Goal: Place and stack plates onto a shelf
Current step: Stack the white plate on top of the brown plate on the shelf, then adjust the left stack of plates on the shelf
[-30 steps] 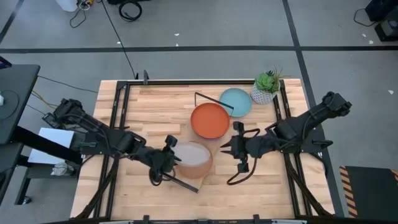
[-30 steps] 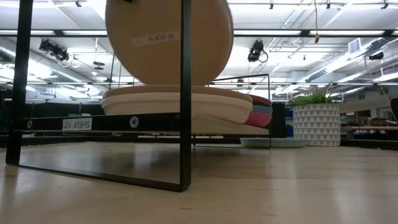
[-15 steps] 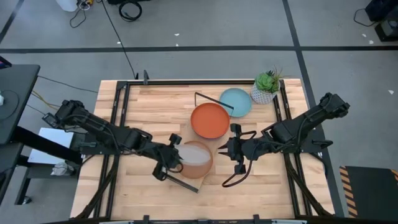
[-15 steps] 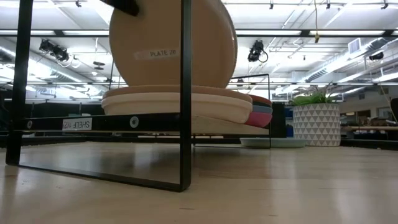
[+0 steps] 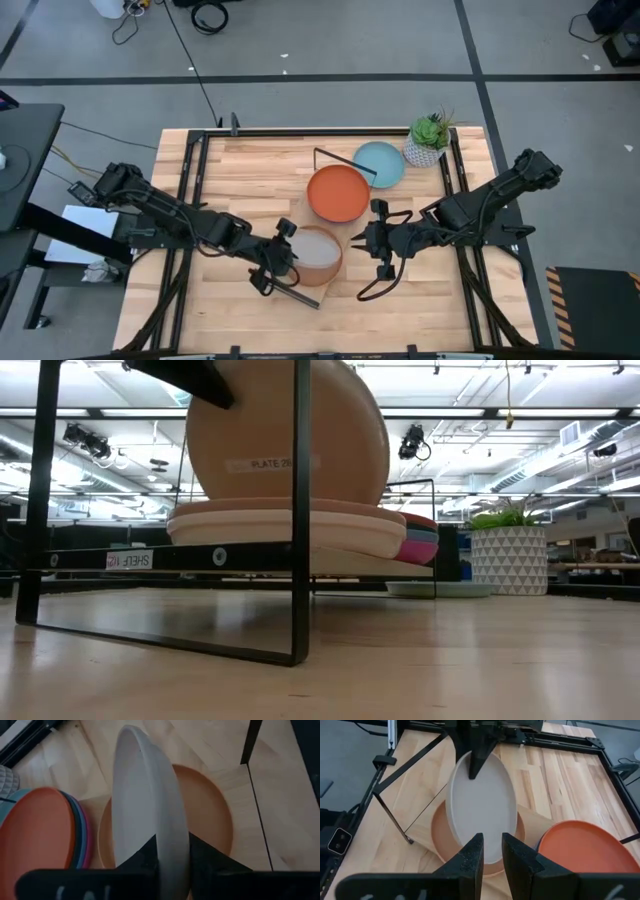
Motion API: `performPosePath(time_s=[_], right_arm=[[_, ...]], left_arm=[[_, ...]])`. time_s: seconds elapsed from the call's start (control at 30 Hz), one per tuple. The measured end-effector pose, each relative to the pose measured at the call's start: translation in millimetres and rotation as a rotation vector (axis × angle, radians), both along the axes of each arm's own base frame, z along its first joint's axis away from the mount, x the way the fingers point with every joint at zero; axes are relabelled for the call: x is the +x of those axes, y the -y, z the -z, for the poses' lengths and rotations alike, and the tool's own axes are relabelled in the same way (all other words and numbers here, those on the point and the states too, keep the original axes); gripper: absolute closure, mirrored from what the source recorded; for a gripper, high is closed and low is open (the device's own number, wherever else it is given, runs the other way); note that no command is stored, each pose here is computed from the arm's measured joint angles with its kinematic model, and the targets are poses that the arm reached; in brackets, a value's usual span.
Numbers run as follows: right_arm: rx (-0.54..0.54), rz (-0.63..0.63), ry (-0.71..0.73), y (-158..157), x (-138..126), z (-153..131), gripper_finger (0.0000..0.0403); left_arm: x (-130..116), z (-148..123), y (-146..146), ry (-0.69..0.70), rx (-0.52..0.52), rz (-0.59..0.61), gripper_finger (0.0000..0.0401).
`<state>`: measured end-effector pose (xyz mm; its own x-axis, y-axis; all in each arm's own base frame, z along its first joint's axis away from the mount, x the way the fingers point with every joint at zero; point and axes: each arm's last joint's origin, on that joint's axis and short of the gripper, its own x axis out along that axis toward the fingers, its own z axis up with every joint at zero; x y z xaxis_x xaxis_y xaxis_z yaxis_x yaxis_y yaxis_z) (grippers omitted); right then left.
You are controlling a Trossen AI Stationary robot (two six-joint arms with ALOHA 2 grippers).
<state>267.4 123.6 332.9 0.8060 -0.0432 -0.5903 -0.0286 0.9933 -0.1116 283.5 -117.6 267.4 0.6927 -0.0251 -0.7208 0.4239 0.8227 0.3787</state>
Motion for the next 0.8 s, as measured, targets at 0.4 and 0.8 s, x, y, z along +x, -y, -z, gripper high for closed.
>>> performPosePath(time_s=[0.4, 0.8], right_arm=[[0.052, -0.003, 0.000, -4, -1, 0, 0.0328], [0.160, -0.024, -0.046, -9, -2, 31, 0.0328]], left_arm=[[-3, 1, 7, -0.006, -0.005, 0.033, 0.0230], [-15, -27, 4, 0.129, -0.038, 0.012, 0.0229]])
